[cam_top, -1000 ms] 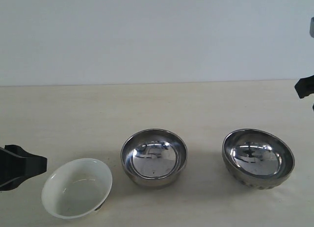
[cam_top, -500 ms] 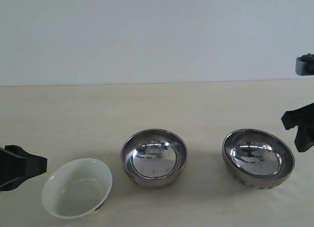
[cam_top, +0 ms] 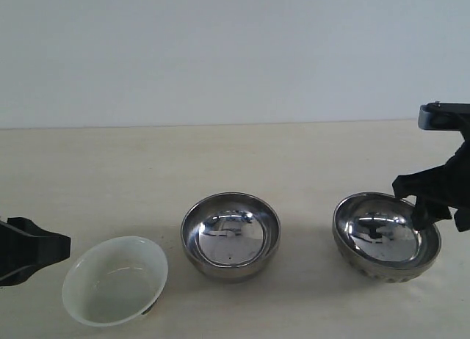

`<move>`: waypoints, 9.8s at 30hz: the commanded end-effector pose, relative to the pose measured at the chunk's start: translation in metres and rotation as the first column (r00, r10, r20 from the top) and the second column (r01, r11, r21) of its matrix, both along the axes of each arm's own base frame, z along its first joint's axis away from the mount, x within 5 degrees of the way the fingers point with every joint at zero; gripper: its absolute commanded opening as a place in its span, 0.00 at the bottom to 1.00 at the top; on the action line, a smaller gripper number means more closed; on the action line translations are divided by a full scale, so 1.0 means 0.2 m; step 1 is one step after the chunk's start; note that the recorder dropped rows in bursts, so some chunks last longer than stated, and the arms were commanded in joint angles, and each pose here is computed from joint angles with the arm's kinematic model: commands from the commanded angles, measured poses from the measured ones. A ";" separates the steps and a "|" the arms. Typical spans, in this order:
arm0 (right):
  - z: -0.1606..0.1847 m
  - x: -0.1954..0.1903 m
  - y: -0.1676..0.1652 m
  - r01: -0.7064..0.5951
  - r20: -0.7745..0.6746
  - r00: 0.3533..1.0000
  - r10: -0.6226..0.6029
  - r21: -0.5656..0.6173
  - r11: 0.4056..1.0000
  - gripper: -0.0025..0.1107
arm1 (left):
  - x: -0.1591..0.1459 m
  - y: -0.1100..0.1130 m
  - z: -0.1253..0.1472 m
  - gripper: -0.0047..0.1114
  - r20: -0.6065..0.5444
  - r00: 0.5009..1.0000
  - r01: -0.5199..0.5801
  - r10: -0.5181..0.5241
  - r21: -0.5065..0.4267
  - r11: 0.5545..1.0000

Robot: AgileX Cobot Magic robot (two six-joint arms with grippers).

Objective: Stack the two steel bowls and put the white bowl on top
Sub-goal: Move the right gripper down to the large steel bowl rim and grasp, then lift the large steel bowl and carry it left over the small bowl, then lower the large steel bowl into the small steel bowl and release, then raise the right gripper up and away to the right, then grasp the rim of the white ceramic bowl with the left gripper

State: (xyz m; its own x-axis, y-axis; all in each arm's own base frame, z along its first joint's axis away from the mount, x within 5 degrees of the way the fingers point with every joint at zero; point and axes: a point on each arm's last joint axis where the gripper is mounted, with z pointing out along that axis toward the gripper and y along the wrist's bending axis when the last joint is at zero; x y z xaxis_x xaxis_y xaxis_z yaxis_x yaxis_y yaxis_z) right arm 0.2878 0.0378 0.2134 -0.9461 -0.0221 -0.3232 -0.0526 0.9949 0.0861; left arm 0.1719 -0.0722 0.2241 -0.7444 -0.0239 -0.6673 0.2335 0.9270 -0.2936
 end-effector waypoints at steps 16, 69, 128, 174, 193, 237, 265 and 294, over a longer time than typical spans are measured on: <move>-0.20 0.10 -0.02 0.071 -0.008 0.997 -0.071 -0.044 0.997 0.46 | -0.01 0.00 0.00 0.34 0.000 1.000 0.010 -0.010 0.007 1.000; 0.18 0.01 0.19 -0.071 0.110 0.993 0.044 0.255 0.964 0.02 | -0.01 0.01 -0.03 0.34 0.016 1.000 -0.017 0.017 0.003 1.000; -0.02 0.17 0.82 -0.212 0.010 0.975 0.221 0.317 0.924 0.02 | -0.01 0.01 -0.03 0.34 0.015 1.000 -0.021 0.021 -0.003 1.000; 0.06 0.15 0.78 -0.283 0.049 0.959 0.280 0.241 0.928 0.31 | -0.01 0.01 -0.03 0.34 0.021 1.000 -0.022 0.022 -0.001 1.000; 0.03 0.14 0.76 -0.280 0.083 0.960 0.268 0.219 0.935 0.02 | -0.01 0.01 -0.03 0.34 0.022 1.000 -0.021 0.021 0.000 1.000; 0.32 -0.03 0.61 -0.320 0.140 0.941 0.307 0.088 0.943 0.02 | 0.16 -0.01 -0.19 0.35 -0.049 0.997 -0.056 0.060 0.088 0.995; 0.46 -0.37 0.40 -0.326 0.597 0.779 0.192 0.124 0.937 0.02 | 0.39 0.06 -0.34 0.51 -0.394 0.915 -0.054 0.086 0.092 0.994; 0.44 -0.38 0.40 -0.326 0.564 0.799 0.206 0.119 0.938 0.02 | 0.43 0.03 -0.40 0.07 -0.412 0.911 0.006 0.027 0.078 0.997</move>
State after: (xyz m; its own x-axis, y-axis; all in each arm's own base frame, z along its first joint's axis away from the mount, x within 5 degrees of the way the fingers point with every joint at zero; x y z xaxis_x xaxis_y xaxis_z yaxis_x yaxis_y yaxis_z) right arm 0.2138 0.1181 0.3035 -0.5843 -0.1112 -0.8038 -0.4041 0.8989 0.1694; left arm 0.2560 -0.0637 0.1395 -0.9531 -0.0083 -0.3025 0.0787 0.9584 -0.2743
